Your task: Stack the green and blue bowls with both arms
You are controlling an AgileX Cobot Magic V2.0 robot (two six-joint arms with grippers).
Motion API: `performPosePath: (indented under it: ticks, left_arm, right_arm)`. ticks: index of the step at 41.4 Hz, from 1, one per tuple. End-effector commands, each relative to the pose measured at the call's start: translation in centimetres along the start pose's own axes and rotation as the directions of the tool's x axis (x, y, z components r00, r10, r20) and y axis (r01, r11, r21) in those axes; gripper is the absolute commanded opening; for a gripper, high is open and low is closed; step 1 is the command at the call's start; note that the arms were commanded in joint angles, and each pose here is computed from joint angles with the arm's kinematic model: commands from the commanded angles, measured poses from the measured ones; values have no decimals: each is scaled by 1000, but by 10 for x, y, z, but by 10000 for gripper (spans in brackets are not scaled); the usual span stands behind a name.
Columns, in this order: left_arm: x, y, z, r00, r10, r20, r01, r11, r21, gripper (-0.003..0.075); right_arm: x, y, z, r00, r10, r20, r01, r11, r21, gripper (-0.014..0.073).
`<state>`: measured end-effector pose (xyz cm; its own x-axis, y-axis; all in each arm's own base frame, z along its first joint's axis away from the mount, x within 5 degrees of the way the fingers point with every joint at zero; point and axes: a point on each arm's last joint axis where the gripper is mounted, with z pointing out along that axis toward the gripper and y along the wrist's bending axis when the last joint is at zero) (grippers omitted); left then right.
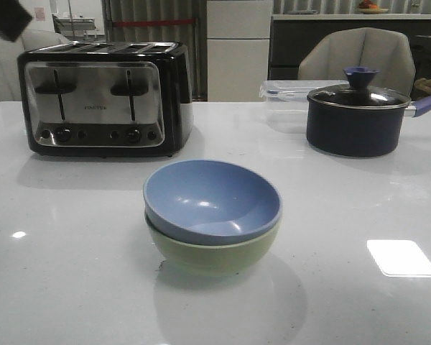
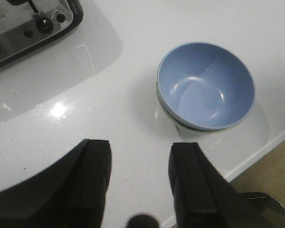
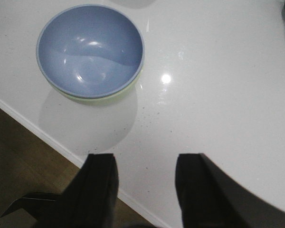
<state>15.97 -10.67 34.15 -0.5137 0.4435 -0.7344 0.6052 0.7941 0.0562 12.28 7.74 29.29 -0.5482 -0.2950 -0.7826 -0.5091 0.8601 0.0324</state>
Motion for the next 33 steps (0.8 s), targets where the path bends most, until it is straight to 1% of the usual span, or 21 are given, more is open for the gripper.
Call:
performPosePath:
  ticks: [1,9,16,21,29,33]
  left_arm:
    - [7,-2,-24,990,8,143,-7,1000,-11,371]
    - [42,-5,-38,980,13,198,-9,1000,-20,371]
    - [62,-5,-39,980,25,197,-19,999,-31,371]
    - [67,-5,-35,984,35,174,-28,999,-38,371]
    - [67,-5,-34,985,28,173,-21,999,-39,370]
    - [67,-5,-34,985,22,173,-15,999,-38,340]
  right_arm:
    - [-14,0,-6,995,-17,97,16,1000,4,416]
    - [-14,0,-6,995,-17,97,16,1000,4,416]
    - [-14,0,-6,995,-17,97,16,1000,4,416]
    - [-14,0,-6,995,-17,97,16,1000,4,416]
    - [-12,0,-6,997,-23,76,22,1000,9,414]
    - [-10,-1,-5,998,-32,51,31,999,17,379]
